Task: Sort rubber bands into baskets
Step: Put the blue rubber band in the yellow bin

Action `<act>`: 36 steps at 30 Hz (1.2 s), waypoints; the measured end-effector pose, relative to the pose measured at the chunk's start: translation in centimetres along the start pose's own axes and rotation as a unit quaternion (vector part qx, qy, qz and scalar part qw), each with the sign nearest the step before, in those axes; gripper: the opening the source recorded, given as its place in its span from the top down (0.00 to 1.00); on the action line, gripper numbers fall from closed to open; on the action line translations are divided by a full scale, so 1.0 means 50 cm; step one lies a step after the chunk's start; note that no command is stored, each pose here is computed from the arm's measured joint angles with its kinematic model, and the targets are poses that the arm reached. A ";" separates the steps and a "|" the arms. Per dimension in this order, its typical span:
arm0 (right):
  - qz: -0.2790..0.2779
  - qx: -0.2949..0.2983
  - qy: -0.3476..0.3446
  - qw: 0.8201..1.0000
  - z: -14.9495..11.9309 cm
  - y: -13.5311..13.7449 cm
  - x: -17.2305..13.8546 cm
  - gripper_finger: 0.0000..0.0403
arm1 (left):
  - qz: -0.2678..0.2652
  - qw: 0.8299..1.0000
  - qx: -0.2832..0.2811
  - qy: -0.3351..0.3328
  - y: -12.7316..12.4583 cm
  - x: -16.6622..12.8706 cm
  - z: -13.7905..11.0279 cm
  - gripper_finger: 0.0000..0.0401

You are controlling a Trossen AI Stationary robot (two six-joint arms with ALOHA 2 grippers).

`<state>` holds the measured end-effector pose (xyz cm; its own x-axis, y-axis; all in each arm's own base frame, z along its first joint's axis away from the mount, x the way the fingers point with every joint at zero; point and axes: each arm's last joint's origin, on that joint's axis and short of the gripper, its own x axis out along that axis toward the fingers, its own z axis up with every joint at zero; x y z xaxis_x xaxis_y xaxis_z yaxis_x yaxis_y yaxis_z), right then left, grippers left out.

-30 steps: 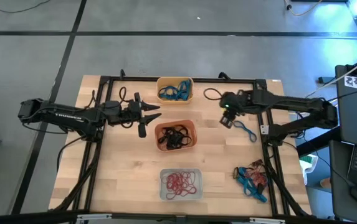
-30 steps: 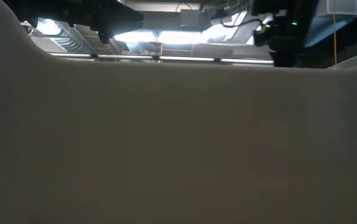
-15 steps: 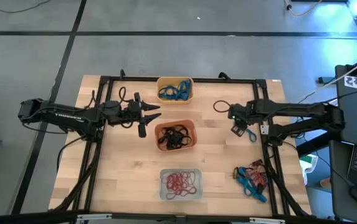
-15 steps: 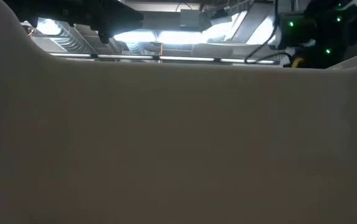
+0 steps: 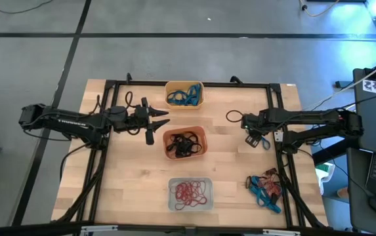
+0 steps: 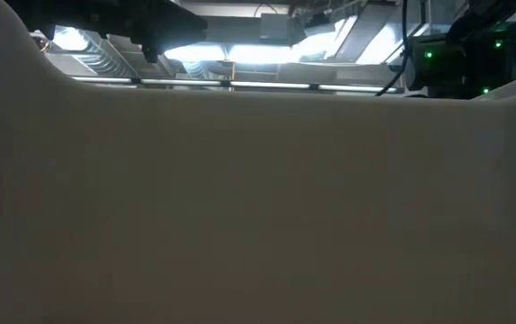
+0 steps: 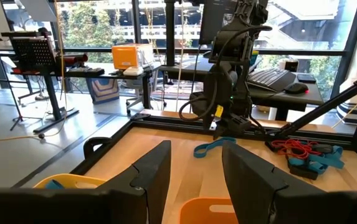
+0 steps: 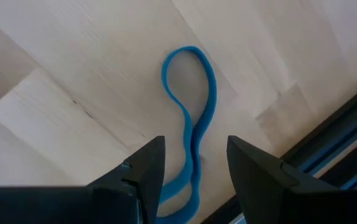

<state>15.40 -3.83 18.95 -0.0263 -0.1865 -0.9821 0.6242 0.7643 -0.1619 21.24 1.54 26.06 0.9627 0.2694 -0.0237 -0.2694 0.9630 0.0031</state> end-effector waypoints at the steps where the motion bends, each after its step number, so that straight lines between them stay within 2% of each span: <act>1: 0.000 0.003 0.000 1.000 0.000 0.000 0.000 0.57 | 0.000 1.000 0.000 0.000 0.000 0.000 0.000 0.65; 8: -0.007 0.011 0.013 1.000 0.004 0.003 0.008 0.57 | 0.000 1.000 -0.001 0.000 0.000 0.000 0.000 0.65; 20: -0.021 0.010 0.106 0.994 0.037 -0.008 0.069 0.57 | 0.000 1.000 0.000 -0.001 0.000 0.000 0.000 0.65; 31: -0.004 -0.040 0.145 0.989 0.054 -0.002 0.109 0.57 | 0.000 1.000 0.000 -0.001 0.000 0.000 0.000 0.65; 36: -0.008 -0.045 0.158 0.986 0.057 0.001 0.120 0.57 | 0.000 1.000 0.000 -0.001 0.000 0.000 0.000 0.65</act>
<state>17.51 -6.67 13.35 -0.2870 -0.0084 -0.9579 0.5498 0.8174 -0.1719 21.24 1.54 26.07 0.9627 0.2696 -0.0226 -0.2696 0.9630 0.0027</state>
